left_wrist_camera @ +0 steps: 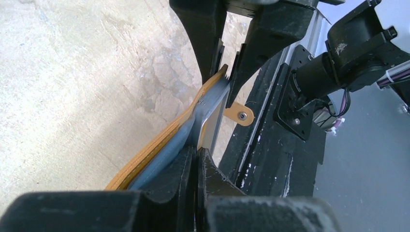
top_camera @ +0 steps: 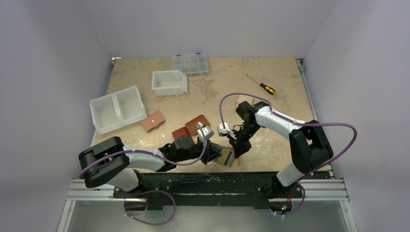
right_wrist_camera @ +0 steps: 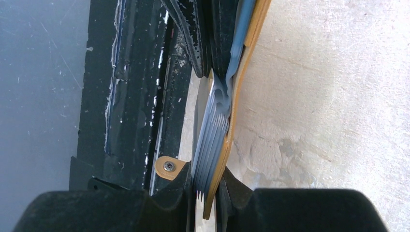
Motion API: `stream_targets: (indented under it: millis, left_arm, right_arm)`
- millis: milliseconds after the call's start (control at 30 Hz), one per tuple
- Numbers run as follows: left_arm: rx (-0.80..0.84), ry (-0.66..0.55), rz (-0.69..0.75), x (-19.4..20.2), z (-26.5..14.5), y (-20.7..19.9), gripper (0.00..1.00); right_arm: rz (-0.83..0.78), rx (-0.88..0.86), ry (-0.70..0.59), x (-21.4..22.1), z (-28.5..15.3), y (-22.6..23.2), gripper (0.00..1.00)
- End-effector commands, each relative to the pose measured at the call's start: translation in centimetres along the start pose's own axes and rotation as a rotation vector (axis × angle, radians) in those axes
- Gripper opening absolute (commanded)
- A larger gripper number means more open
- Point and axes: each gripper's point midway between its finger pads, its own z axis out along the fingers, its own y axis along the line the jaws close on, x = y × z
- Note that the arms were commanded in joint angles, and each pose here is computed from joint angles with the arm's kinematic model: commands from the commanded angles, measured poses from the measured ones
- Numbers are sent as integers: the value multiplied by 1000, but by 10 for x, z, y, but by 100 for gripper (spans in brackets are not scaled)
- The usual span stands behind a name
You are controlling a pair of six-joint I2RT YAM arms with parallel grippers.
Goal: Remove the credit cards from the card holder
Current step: Remove the credit card from the card holder.
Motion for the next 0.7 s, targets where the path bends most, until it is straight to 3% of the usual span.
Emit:
stream_targets:
  millis: [0, 367, 667]
  left_arm:
    - [56, -79, 14, -27, 8, -13, 0]
    - [-35, -49, 78, -18, -15, 4, 0]
    - [-1, -38, 77, -18, -19, -3, 0]
  right_arm:
    - [-48, -16, -76, -22, -4, 2, 0]
    - [-29, 6, -51, -17, -3, -3, 0]
    - [-21, 26, -39, -14, -2, -7, 0]
